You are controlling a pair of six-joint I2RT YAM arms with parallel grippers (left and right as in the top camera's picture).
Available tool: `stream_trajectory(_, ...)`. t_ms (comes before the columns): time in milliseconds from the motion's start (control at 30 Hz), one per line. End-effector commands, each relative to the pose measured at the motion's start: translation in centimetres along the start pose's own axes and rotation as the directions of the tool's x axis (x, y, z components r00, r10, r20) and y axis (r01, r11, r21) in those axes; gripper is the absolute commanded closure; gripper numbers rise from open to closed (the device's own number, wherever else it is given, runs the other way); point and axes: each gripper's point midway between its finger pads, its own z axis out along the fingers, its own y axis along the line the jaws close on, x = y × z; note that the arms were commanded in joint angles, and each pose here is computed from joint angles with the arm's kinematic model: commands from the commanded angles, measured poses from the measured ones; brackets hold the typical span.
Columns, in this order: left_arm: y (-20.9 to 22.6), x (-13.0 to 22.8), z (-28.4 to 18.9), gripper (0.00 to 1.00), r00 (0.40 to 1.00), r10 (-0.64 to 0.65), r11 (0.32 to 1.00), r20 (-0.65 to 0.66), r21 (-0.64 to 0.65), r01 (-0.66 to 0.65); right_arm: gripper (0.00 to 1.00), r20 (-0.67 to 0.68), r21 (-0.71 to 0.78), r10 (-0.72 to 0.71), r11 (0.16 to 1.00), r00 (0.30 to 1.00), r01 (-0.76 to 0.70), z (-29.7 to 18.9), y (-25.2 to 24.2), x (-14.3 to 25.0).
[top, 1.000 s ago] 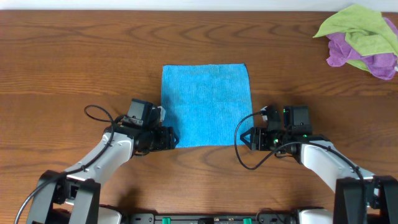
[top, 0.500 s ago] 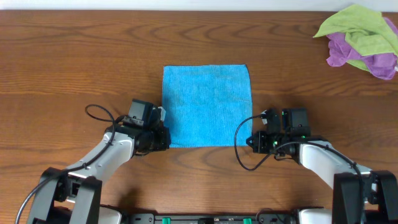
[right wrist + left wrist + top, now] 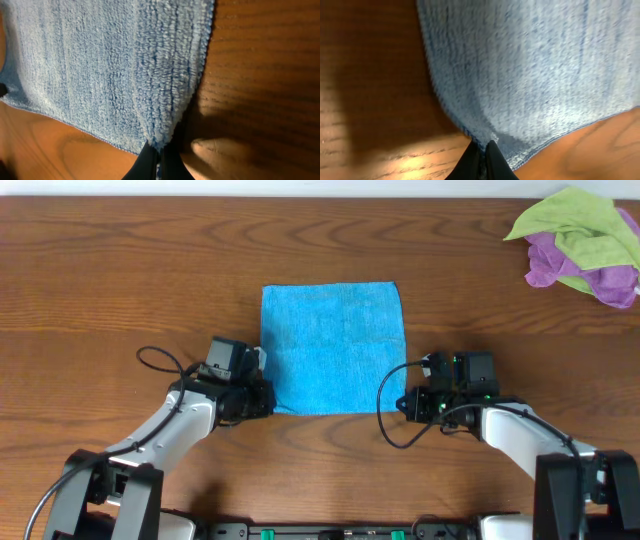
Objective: Fold the cloth
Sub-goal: 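Lift the bottom edge and fold it forward over the top half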
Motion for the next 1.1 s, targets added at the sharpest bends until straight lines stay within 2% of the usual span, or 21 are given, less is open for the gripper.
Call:
stream_trajectory(0, -1.0, -1.7, -0.5, 0.94, 0.999, 0.010, 1.000, 0.033, 0.021, -0.010, 0.99, 0.014, -0.012, 0.011, 1.000, 1.000, -0.011, -0.5, 0.8, -1.6)
stream_trajectory(500, -3.4, -5.0, -2.2, 0.94, 0.994, 0.043, 0.997, 0.100, 0.066, -0.050, 0.98, 0.046, -0.033, -0.090, 0.995, 0.995, 0.092, -2.1, 5.5, -5.8)
stream_trajectory(833, -3.5, -7.6, -3.5, 0.94, 0.983, 0.057, 0.995, 0.177, 0.071, -0.071, 0.98, 0.112, 0.031, -0.123, 0.992, 0.986, 0.121, -2.8, 5.4, -8.1)
stream_trajectory(1067, -2.8, -9.7, -4.5, 0.94, 0.966, 0.049, 0.994, 0.254, 0.082, -0.072, 0.98, 0.216, 0.083, -0.168, 0.985, 0.962, 0.153, -3.3, 5.3, -10.8)
